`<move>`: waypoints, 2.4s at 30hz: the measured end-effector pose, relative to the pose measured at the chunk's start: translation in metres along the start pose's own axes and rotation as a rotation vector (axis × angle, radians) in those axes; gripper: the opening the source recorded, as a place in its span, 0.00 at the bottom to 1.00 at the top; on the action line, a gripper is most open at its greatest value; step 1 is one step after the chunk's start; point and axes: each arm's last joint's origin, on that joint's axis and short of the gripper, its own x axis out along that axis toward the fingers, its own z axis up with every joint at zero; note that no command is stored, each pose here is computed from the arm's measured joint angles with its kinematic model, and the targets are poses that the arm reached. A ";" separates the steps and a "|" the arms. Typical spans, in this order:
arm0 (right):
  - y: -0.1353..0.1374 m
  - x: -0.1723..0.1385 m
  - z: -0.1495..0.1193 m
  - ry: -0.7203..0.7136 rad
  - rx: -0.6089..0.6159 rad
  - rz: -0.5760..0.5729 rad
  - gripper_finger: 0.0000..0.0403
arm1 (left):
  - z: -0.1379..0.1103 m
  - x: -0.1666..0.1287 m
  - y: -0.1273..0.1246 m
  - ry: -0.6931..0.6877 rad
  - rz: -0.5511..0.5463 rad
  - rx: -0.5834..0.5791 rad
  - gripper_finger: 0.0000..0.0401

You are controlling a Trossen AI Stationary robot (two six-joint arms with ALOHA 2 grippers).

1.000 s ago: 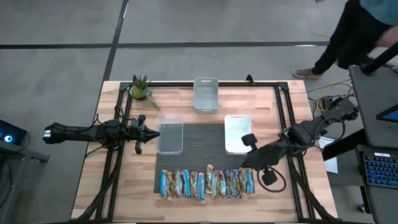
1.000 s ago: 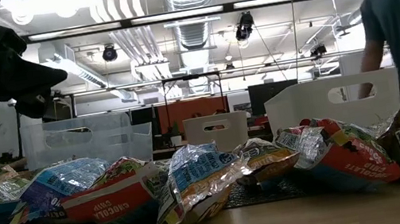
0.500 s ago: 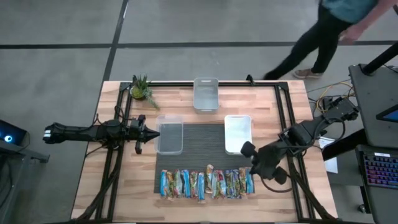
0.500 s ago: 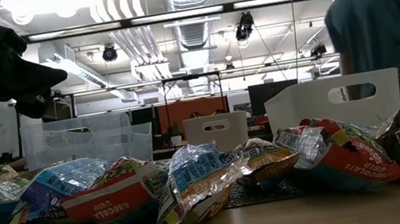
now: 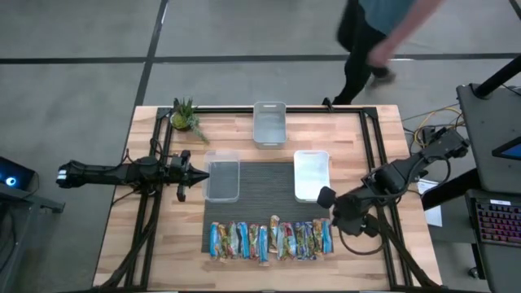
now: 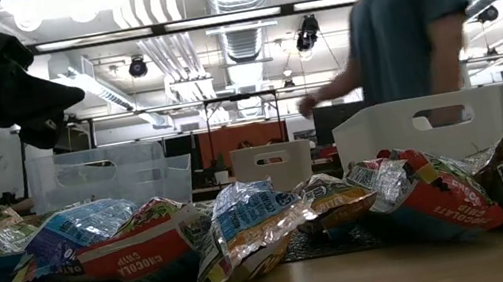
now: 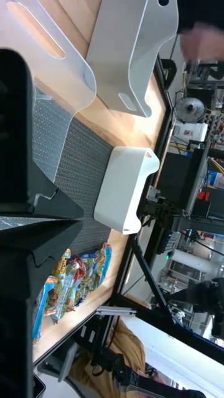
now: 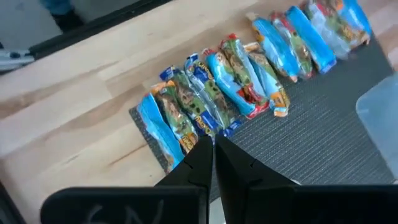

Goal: Pick and place Granola Bars by type
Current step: Put the red granola bar into the transparent bin

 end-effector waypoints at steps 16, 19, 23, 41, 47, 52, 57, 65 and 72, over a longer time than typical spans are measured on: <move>0.030 0.022 -0.001 0.052 -0.194 0.096 0.02 | 0.000 0.000 0.000 -0.001 0.000 0.000 0.00; 0.033 0.029 -0.007 0.076 -0.221 0.112 0.02 | 0.000 0.000 0.000 0.000 0.000 0.000 0.00; 0.035 0.038 -0.012 0.094 -0.252 0.124 0.02 | 0.000 0.000 0.000 0.000 0.000 0.000 0.00; 0.043 0.077 -0.032 0.067 -0.308 0.113 0.02 | 0.000 0.000 0.000 0.000 0.000 0.000 0.00; 0.043 0.085 -0.035 0.044 -0.328 0.099 0.02 | 0.000 0.000 0.000 0.000 0.000 0.000 0.00; 0.042 0.084 -0.032 0.025 -0.330 0.086 0.02 | 0.000 0.000 0.000 0.000 0.000 0.000 0.00; 0.037 0.086 -0.022 0.023 -0.327 0.076 0.02 | 0.000 0.000 0.000 0.000 0.000 0.000 0.00; 0.028 0.096 -0.015 0.083 -0.311 0.098 0.02 | 0.000 0.000 0.000 0.000 0.000 0.000 0.00; 0.028 0.110 -0.017 0.127 -0.373 0.127 0.02 | 0.000 0.000 0.000 0.000 0.000 0.000 0.00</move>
